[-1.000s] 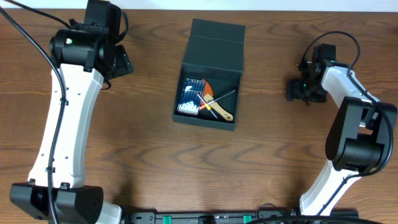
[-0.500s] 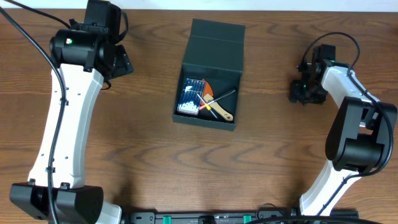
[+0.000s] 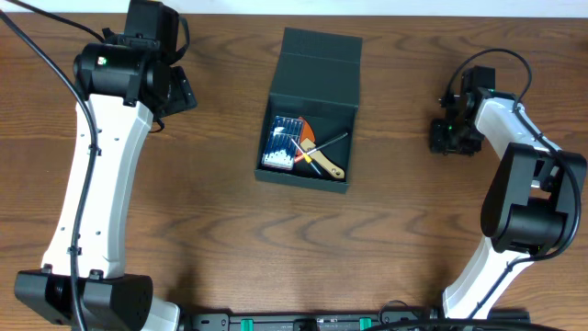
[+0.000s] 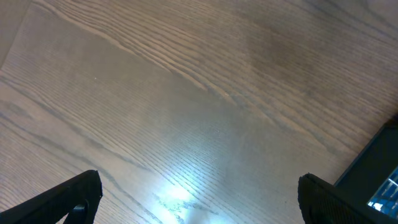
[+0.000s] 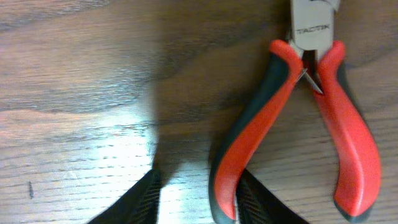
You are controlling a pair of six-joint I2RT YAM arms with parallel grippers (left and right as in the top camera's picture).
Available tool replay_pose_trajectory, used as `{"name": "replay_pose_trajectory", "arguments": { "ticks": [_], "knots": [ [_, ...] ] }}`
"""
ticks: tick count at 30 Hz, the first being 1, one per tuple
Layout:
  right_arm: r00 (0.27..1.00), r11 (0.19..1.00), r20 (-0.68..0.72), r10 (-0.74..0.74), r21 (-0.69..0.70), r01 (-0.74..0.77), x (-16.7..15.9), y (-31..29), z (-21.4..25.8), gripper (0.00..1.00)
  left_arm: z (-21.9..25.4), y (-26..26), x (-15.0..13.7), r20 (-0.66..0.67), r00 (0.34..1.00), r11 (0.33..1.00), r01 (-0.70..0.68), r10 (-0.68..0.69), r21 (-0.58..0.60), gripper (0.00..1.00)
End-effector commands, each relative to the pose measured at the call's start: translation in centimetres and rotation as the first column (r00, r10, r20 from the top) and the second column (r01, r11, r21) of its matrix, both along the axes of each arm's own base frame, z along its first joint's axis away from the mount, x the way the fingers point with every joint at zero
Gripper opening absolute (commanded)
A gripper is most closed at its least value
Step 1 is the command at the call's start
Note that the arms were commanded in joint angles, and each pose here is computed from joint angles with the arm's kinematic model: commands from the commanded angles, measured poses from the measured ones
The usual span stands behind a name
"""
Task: Pack container
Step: 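Close the right gripper on the pliers handles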
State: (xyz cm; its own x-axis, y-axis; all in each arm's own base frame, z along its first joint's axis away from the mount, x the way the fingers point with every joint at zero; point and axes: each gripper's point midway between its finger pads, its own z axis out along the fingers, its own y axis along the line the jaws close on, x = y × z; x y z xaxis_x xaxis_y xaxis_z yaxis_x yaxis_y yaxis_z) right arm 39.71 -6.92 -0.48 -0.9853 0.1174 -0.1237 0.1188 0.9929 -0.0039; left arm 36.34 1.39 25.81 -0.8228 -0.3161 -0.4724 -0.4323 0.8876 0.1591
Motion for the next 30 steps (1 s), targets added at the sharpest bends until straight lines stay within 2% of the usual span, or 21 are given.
{"name": "replay_pose_trajectory", "arguments": {
  "ticks": [1, 2, 6, 11, 23, 25, 29, 30],
  "knots": [
    [0.994, 0.999, -0.108, -0.007, -0.036, 0.003, -2.3, -0.6, -2.9, 0.95, 0.0, 0.3, 0.0, 0.0, 1.0, 1.0, -0.015, 0.015, 0.007, 0.99],
    [0.994, 0.999, -0.108, -0.008, -0.037, 0.004, -2.3, -0.7, -2.9, 0.99, 0.0, 0.3, 0.0, 0.0, 1.0, 1.0, -0.015, 0.015, 0.007, 0.98],
    [0.987, 0.989, -0.098, -0.125, -0.09, 0.117, -2.3, -1.7, -2.8, 0.99, 0.0, 0.3, 0.0, 0.0, 1.0, 1.0, -0.015, 0.015, 0.007, 0.99],
    [0.957, 0.958, -0.073, -0.28, -0.076, 0.275, -2.1, -2.2, -2.8, 0.99, 0.0, 0.3, 0.0, 0.0, 1.0, 1.0, -0.015, 0.015, 0.007, 0.99],
    [0.928, 0.929, -0.039, -0.37, -0.014, 0.37, -1.0, -1.6, -2.6, 0.99, 0.0, 0.3, 0.0, 0.0, 1.0, 1.0, -0.015, 0.015, 0.007, 0.99],
    [0.923, 0.924, -0.029, -0.383, -0.011, 0.383, -0.8, -1.7, -2.5, 0.92, 0.0, 0.3, 0.0, 0.0, 1.0, 1.0, -0.015, 0.015, 0.007, 0.98],
    [0.911, 0.911, -0.013, -0.412, -0.001, 0.412, -0.3, -1.7, -2.5, 0.7, 0.0, 0.3, 0.0, 0.0, 1.0, 1.0, -0.015, 0.015, 0.007, 0.98],
    [0.91, 0.91, -0.011, -0.415, 0.001, 0.415, -0.3, -1.7, -2.5, 0.68, 0.0, 0.3, 0.0, 0.0, 1.0, 1.0, -0.015, 0.015, 0.007, 0.99]
  ]
}}
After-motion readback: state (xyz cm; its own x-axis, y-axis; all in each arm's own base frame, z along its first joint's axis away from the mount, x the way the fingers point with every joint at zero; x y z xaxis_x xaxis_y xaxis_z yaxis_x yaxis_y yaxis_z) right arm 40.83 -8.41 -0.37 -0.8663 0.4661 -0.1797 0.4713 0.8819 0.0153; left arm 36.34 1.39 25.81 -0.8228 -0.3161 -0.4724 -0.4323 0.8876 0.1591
